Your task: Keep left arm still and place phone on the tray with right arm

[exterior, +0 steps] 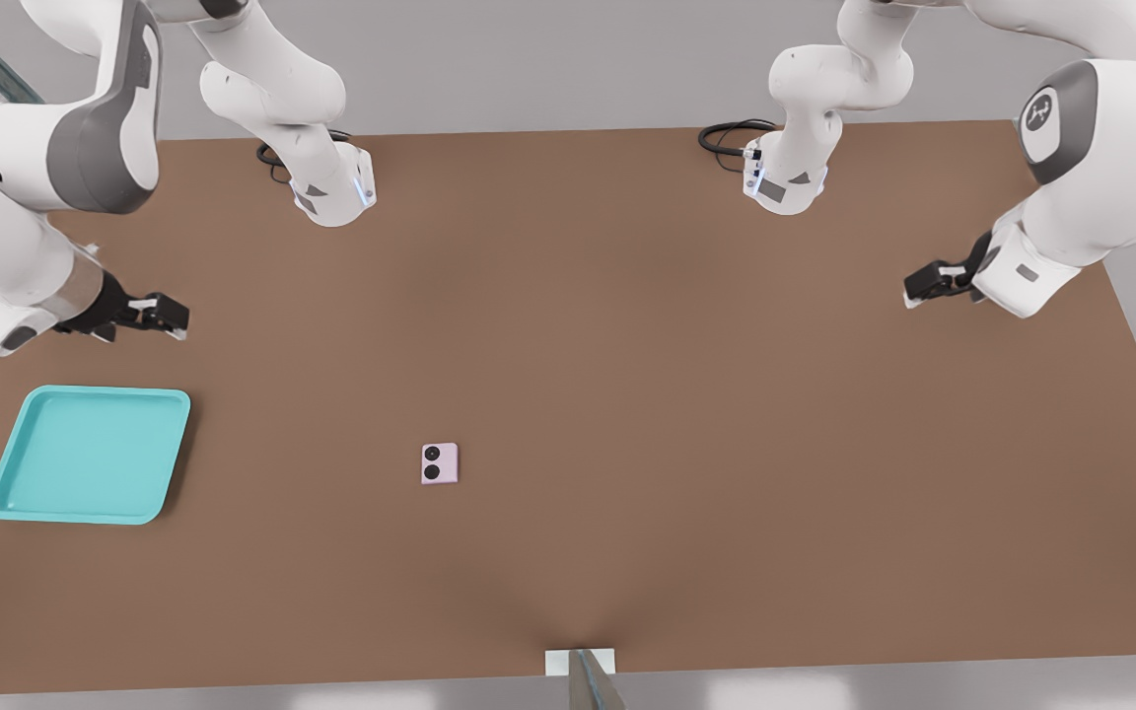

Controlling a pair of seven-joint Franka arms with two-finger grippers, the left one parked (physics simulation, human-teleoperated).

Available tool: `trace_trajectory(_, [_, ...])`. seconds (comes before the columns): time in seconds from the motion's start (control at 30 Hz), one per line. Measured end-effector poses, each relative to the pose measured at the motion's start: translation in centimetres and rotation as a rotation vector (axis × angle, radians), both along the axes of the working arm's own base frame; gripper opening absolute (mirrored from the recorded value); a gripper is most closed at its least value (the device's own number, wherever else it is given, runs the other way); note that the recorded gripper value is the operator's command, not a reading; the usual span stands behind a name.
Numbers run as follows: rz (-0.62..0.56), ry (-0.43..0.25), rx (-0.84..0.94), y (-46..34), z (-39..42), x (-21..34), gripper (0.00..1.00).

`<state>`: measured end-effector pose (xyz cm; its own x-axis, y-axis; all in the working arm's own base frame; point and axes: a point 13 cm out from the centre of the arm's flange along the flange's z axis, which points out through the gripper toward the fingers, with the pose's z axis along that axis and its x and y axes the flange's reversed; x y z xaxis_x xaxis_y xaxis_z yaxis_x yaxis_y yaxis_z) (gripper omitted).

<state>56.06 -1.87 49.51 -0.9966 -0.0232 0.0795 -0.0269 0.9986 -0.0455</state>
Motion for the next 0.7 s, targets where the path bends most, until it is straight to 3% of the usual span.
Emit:
trace_trajectory(0.17, [0.019, -0.025, 0.001, 0.6, -0.6, 1.3, 1.00])
trace_trajectory(0.3, [0.088, 0.049, 0.020, 4.2, -7.7, 4.2, 1.00])
trace_trajectory(0.5, [0.250, 0.134, 0.017, 17.4, -24.3, 6.5, 1.00])
trace_trajectory(0.7, [0.191, 0.061, 0.018, 21.2, -32.4, 9.0, 1.00])
